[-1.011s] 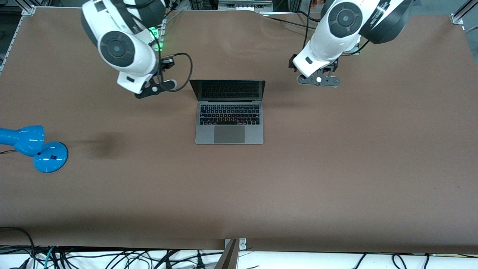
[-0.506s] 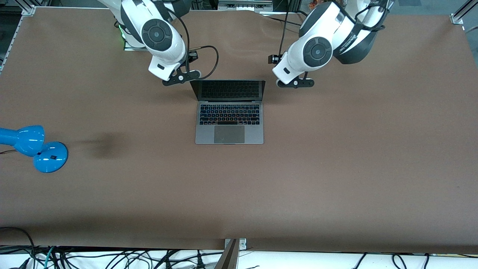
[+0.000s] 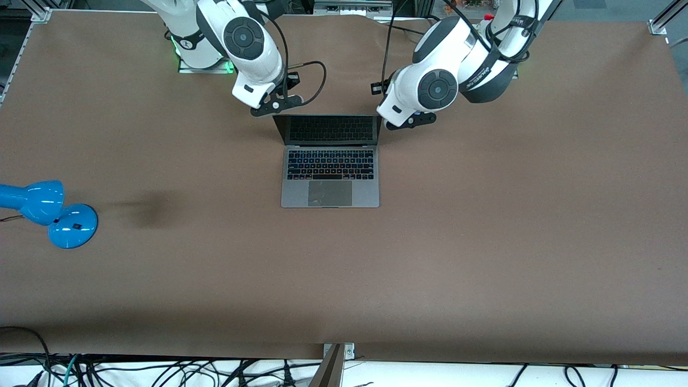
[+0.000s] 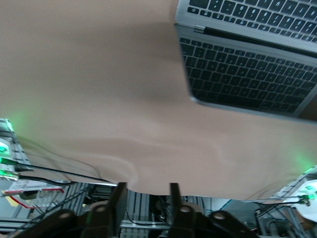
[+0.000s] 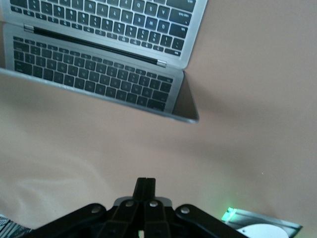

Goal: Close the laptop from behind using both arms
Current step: 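Push the screen top forward with both grippers, tilting it down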

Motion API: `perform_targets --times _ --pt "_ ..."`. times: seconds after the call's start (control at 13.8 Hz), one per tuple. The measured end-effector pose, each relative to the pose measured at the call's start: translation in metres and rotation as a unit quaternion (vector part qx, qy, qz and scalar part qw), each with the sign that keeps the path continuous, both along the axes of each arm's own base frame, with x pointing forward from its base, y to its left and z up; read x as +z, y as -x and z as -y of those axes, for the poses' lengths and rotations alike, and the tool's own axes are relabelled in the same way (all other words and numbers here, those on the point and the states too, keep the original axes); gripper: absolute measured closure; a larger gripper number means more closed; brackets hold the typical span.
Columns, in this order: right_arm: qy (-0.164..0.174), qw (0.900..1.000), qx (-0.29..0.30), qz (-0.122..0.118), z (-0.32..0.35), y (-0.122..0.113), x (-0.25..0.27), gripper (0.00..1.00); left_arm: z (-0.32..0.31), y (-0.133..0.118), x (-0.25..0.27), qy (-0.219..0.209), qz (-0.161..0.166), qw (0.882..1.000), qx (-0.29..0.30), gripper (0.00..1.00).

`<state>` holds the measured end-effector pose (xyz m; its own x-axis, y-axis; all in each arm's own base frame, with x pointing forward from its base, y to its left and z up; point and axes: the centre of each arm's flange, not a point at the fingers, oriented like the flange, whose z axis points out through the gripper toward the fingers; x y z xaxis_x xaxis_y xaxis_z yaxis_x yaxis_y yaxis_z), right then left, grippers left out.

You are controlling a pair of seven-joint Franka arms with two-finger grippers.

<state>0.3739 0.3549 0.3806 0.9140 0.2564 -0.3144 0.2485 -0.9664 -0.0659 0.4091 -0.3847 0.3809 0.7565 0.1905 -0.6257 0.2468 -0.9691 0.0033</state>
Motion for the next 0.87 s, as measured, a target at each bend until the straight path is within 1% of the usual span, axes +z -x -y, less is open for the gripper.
perform_targets --times 0.22,0.43,0.58,0.87 --pt "-0.007 1.000 -0.004 0.003 -0.002 -0.005 -0.008 0.99 0.020 -0.007 -0.006 0.007 0.000 1.000 0.001 0.98" --pt "-0.018 1.000 -0.009 0.012 -0.004 -0.012 -0.016 0.99 0.028 -0.023 -0.016 0.021 0.015 1.000 0.017 0.99" --pt "-0.021 1.000 -0.009 0.019 -0.005 -0.018 -0.021 0.99 0.028 -0.031 -0.027 0.019 0.028 0.999 0.020 0.99" --pt "-0.019 0.999 -0.004 0.031 -0.005 -0.035 -0.022 0.99 0.029 -0.044 -0.038 0.018 0.042 0.999 0.022 0.99"
